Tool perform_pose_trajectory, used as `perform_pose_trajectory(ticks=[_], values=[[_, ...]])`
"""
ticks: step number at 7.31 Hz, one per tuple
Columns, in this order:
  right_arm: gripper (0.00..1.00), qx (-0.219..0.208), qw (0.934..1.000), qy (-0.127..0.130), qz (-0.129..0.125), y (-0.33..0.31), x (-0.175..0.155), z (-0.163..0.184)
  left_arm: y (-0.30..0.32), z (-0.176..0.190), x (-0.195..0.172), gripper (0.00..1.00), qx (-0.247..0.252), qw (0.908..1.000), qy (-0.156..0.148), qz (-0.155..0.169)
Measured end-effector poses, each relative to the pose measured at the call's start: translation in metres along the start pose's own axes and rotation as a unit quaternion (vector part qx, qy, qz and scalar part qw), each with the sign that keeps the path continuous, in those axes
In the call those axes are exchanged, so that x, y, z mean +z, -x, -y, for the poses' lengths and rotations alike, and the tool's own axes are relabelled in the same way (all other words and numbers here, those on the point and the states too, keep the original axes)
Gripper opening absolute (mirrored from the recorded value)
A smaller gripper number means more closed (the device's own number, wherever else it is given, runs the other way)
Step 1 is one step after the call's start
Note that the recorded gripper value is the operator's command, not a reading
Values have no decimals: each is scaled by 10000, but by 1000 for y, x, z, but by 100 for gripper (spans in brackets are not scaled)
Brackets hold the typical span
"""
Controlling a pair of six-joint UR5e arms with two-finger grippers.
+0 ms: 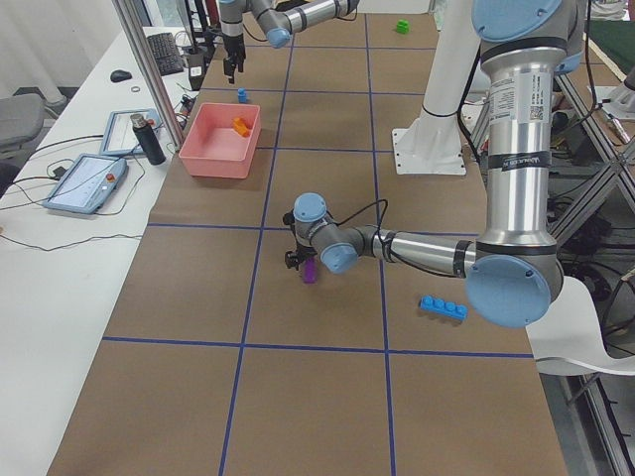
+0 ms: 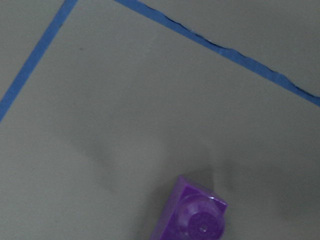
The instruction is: Put all blocks into box
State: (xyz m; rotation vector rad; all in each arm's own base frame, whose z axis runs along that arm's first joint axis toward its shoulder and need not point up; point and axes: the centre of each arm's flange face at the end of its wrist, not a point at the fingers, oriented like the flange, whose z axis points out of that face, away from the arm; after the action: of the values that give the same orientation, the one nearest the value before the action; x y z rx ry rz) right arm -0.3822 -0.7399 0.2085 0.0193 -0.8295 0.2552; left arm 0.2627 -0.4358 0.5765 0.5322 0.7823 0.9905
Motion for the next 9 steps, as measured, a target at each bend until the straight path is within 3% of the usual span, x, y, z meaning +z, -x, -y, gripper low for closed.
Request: perform_pose_trajectory(ticks=[1,4,5,6,7,8,9], values=[[99,-4,10000,-3,4,1,0,0,2,1,5,0,-14,10000,36,-6],[99,-25,10000,-25,40,4,-4,0,2,2,2,0,-141,9999,-4,-24],[99,-28,10000,-29,47,5,-5,-1,0,7,-3,0,-385,9992,-72,-16],[99,-29,10000,-34,49,5,-5,0,-6,21,-14,0,-948,9953,-218,-19],[99,-28,10000,-39,41,4,-4,0,-13,43,-29,0,-1726,9840,-433,-57],[99,-23,10000,-43,26,2,-2,0,-19,76,-44,0,-2520,9651,-696,-142],[99,-30,10000,-46,9,0,0,1,-23,120,-57,0,-3273,9395,-972,-281]])
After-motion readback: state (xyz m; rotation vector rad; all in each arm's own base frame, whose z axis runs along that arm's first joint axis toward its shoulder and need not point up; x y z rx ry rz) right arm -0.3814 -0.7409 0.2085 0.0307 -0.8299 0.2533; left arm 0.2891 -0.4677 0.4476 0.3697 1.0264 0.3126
